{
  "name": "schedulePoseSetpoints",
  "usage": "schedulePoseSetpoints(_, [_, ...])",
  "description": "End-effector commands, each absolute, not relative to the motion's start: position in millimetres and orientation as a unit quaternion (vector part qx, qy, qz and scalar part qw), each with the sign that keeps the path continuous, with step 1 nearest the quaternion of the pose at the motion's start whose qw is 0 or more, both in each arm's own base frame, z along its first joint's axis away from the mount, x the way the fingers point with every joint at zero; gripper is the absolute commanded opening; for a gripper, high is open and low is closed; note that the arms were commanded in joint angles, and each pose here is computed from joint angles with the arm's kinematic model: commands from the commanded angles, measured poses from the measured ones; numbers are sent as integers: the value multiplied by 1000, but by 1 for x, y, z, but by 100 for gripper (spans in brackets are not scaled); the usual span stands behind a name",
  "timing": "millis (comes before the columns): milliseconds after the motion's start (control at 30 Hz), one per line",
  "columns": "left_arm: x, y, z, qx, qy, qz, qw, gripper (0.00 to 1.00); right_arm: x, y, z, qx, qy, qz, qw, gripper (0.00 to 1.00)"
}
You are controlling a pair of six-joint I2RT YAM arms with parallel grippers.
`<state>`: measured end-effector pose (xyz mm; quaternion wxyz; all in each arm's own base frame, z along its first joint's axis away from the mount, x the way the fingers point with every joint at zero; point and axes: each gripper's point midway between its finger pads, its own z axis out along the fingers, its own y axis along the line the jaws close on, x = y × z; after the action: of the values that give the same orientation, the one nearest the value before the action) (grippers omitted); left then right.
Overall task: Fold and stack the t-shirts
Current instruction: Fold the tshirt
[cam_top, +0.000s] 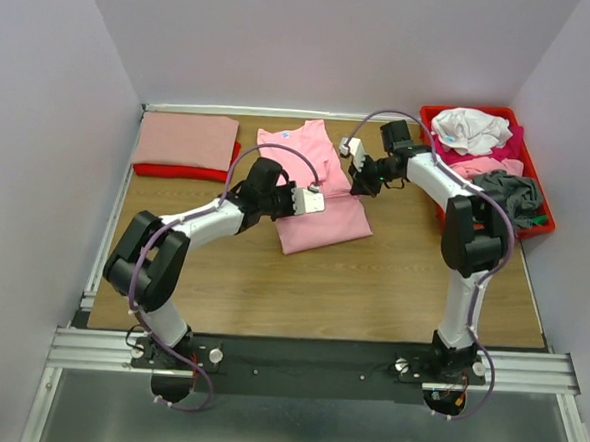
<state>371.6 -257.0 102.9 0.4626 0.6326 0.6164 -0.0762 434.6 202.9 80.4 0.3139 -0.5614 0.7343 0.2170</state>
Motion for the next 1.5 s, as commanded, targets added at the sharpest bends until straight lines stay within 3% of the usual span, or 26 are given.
schedulePoseSetpoints(0, [393, -259, 99, 633, 611, -94, 467, 0, 461, 201, 68, -533, 763, 197, 308, 0])
schedulePoseSetpoints(667, [436, -248, 95, 607, 637, -73, 469, 0, 506, 226, 69, -491, 779, 200, 335, 0])
schedulePoseSetpoints(833, [421, -253, 127, 601, 621, -91, 495, 0, 473, 222, 74, -519, 761, 216, 325, 0])
schedulePoseSetpoints(1000, [366, -278, 145, 623, 585, -131, 504, 0, 418, 203, 104, -562, 729, 200, 336, 0])
schedulePoseSetpoints(1467, [215, -313, 103, 660, 589, -220, 412, 0, 260, 150, 100, -594, 729, 207, 271, 0])
